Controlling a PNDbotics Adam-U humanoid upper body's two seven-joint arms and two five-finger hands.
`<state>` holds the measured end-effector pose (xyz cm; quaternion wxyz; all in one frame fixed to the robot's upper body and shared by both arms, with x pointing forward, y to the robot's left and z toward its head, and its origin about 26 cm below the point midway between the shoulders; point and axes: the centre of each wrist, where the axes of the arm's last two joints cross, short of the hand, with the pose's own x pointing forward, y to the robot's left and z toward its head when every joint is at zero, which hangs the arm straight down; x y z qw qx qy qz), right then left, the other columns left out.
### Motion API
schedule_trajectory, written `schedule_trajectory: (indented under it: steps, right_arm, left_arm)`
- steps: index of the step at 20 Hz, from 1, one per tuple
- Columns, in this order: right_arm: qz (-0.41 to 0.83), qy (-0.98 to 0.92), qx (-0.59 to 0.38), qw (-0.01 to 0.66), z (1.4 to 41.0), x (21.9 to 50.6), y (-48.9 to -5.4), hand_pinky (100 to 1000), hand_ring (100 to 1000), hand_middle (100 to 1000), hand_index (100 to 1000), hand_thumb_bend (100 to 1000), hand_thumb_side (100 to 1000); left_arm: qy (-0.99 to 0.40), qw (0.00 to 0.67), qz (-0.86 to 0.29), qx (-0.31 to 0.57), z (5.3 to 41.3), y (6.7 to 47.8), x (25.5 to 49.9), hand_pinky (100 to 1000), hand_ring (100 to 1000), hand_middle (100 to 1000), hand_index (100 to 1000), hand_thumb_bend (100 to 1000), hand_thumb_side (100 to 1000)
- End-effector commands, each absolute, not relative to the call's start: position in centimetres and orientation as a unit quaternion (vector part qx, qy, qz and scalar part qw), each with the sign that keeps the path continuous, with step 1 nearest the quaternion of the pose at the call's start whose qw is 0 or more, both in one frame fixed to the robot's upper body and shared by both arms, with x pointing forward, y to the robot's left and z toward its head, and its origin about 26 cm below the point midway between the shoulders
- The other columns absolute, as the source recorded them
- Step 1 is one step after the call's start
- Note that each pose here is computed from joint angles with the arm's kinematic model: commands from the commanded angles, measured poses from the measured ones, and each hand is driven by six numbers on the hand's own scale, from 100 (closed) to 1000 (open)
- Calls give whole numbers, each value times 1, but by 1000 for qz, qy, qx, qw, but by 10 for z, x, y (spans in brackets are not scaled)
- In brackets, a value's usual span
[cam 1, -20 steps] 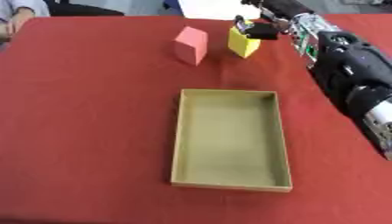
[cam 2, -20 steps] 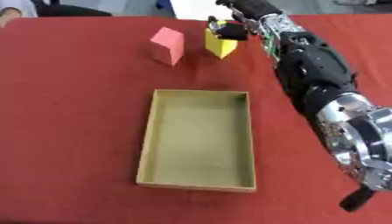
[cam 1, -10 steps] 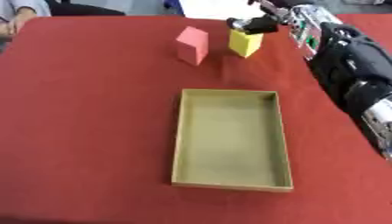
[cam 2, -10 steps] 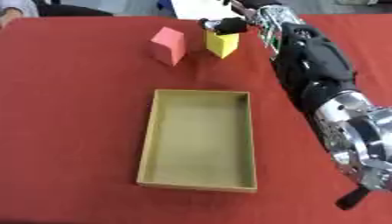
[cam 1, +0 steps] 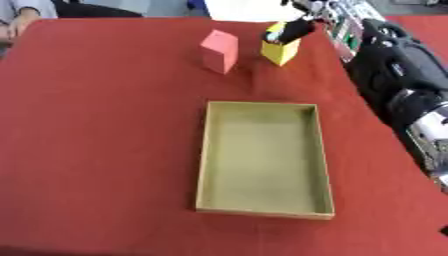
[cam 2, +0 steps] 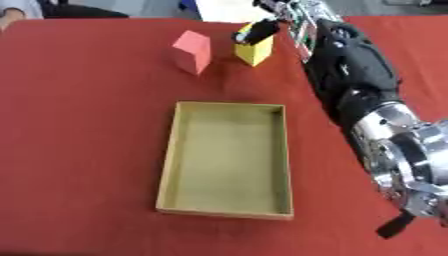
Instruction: Pick up objects on the table and place them in the box.
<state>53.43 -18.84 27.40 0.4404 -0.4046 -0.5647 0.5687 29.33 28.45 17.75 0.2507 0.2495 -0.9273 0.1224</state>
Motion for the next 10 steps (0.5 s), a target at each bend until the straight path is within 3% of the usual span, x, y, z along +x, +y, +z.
schedule_trajectory:
  steps: [1, 10]
  right_arm:
    - [554, -563, -426, 441, 295, 533, -194, 883, 940, 841, 971, 398, 470]
    - [531, -544, -446, 472, 301, 532, -205, 886, 946, 854, 974, 383, 504]
  left_arm:
    - [-933, 237, 114, 247, 186, 284, 292, 835, 695, 607, 745, 100, 762]
    - [-933, 235, 112, 247, 187, 284, 292, 835, 693, 607, 744, 100, 764]
